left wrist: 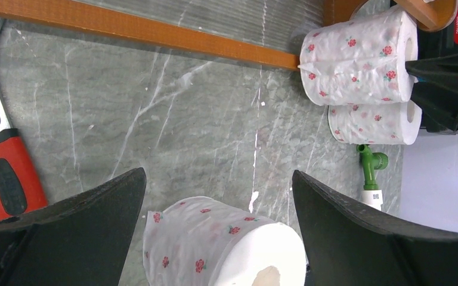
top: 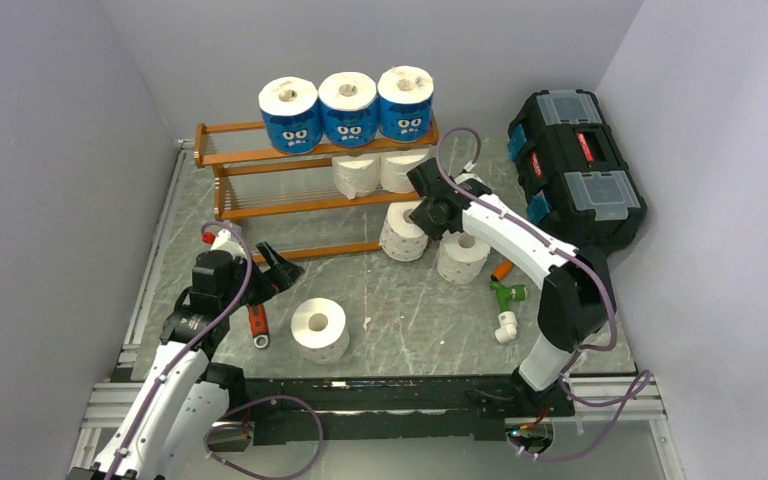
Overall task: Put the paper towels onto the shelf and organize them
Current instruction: Place the paper towel on the shelf.
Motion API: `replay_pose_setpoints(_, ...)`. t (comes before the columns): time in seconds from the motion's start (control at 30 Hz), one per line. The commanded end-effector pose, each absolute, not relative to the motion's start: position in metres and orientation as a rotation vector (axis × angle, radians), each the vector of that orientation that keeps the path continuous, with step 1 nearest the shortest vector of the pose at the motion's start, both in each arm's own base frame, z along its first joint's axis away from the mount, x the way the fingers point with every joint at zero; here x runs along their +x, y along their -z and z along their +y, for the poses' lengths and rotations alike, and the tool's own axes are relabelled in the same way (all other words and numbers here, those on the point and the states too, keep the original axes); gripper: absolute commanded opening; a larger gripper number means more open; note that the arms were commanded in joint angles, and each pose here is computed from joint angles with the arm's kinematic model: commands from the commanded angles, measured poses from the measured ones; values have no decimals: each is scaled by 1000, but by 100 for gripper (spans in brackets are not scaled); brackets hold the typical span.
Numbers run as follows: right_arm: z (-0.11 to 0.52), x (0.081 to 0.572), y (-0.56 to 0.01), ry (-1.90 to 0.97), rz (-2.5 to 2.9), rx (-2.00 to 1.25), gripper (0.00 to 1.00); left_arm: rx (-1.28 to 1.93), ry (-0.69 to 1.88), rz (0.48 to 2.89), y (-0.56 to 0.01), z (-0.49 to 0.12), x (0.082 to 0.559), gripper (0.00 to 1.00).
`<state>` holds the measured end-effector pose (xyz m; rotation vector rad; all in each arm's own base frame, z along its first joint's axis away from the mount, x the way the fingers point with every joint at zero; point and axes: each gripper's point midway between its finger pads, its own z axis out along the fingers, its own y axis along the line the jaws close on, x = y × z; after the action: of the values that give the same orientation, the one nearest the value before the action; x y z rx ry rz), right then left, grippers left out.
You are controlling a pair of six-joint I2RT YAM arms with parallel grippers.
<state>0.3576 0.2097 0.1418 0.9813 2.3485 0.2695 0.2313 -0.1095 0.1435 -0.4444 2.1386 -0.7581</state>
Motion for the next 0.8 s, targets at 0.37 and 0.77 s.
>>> replay_pose_setpoints(0.37,230,393,-165,-363,2268,995,0,-429,769,2129,-145,-112,233,99)
replay_pose_setpoints(0.77,232,392,-157,-361,2298,956,25,-427,774,2132,-143,-113,233,99)
